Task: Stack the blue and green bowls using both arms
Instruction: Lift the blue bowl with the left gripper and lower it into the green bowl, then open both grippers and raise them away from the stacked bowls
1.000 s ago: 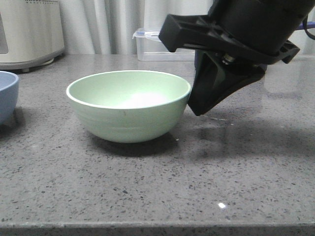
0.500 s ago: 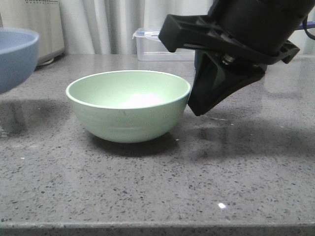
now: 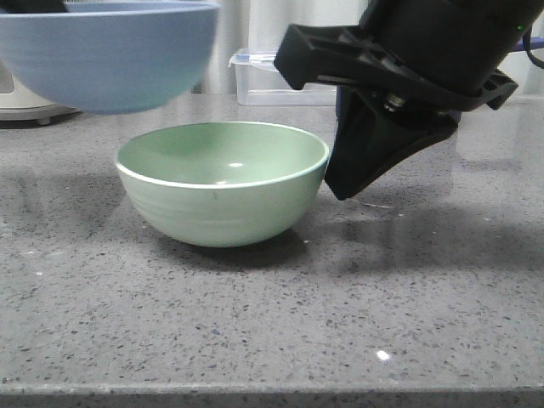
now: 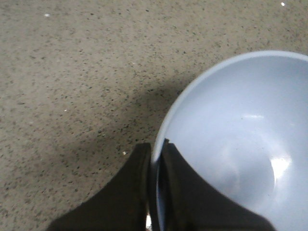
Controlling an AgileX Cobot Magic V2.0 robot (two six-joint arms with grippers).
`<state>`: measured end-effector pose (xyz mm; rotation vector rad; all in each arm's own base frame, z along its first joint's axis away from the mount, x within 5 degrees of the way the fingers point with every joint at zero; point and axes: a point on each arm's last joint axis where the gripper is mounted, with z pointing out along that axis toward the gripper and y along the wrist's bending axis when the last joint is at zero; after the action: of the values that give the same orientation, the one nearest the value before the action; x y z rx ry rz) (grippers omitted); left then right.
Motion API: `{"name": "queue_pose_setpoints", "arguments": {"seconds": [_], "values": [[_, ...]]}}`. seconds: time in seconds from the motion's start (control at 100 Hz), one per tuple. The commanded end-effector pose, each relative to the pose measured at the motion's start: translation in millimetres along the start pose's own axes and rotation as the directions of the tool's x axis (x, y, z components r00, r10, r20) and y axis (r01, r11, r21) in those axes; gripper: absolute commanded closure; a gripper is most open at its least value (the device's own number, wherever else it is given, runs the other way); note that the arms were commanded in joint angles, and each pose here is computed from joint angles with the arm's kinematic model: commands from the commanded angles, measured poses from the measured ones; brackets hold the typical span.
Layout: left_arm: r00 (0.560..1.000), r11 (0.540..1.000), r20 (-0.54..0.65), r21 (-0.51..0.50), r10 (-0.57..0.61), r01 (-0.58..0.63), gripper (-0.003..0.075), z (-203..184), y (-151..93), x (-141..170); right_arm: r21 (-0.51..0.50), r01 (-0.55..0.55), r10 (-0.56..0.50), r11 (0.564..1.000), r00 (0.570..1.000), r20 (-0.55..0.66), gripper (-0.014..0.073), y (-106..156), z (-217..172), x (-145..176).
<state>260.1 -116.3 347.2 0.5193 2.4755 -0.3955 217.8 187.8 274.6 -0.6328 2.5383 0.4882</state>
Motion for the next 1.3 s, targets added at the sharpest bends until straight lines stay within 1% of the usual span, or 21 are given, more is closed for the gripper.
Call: {"name": "queue_pose_setpoints", "arguments": {"seconds": [0.0,0.18,0.35,0.46,0.76,0.81,0.86,0.87,0.88,0.91,0.92,0.93,0.98,1.06,1.11,1.29], "values": [[0.997,0.999,0.072,0.043,0.024,-0.027,0.0741,-10,-15,-18,-0.022,0.008,-0.006,1.0,0.996,0.087,0.0663,5,-14,-9],[0.996,0.994,0.048,0.081,0.07,-0.074,0.0741,6,-33,-29,-0.022,0.008,-0.006,1.0,0.996,0.087,0.0663,5,-14,-9],[0.995,0.989,0.023,0.113,0.096,-0.098,0.0741,19,-46,-30,-0.022,0.008,-0.006,1.0,0.996,0.087,0.0663,5,-14,-9],[0.995,0.987,0.013,0.127,0.101,-0.102,0.0741,24,-50,-29,-0.022,0.008,-0.006,1.0,0.996,0.087,0.0663,5,-14,-9],[0.997,0.985,0.01,0.152,0.083,-0.083,0.0736,25,-53,-29,-0.022,0.008,-0.006,1.0,0.996,0.087,0.0663,5,-14,-9],[0.997,0.984,0.008,0.157,0.079,-0.079,0.0713,25,-53,-29,-0.022,0.008,-0.006,1.0,0.996,0.087,0.0663,5,-14,-9],[0.997,0.984,0.008,0.159,0.077,-0.078,0.0667,25,-54,-29,-0.022,0.008,-0.006,1.0,0.996,0.087,0.0663,5,-14,-9],[0.997,0.984,0.008,0.16,0.076,-0.076,0.0643,25,-54,-29,-0.022,0.008,-0.006,1.0,0.996,0.087,0.0663,5,-14,-9],[0.997,0.984,0.008,0.16,0.076,-0.077,0.0643,25,-54,-29,-0.022,0.008,-0.006,1.0,0.996,0.087,0.0663,5,-14,-9],[0.997,0.984,0.008,0.16,0.076,-0.077,0.0607,25,-54,-29,-0.022,0.008,-0.006,1.0,0.996,0.087,0.0663,5,-14,-9],[0.997,0.984,0.008,0.16,0.076,-0.077,0.0579,25,-54,-29,-0.022,0.008,-0.006,1.0,0.996,0.087,0.0663,5,-14,-9],[0.997,0.984,0.008,0.16,0.076,-0.077,0.0579,25,-54,-29,-0.022,0.008,-0.006,1.0,0.996,0.087,0.0663,5,-14,-9],[0.997,0.984,0.008,0.162,0.075,-0.075,0.0507,25,-54,-29,-0.022,0.008,-0.006,1.0,0.996,0.087,0.0663,5,-14,-9],[0.997,0.984,0.007,0.164,0.074,-0.074,0.044,25,-54,-29,-0.022,0.008,-0.006,1.0,0.996,0.087,0.0663,5,-14,-9],[0.997,0.984,0.007,0.166,0.072,-0.072,0.0427,25,-54,-29,-0.022,0.008,-0.006,1.0,0.996,0.087,0.0663,5,-14,-9],[0.997,0.983,0.003,0.166,0.073,-0.072,0.0427,25,-54,-29,-0.022,0.008,-0.006,1.0,0.996,0.087,0.0663,5,-14,-9]]}}
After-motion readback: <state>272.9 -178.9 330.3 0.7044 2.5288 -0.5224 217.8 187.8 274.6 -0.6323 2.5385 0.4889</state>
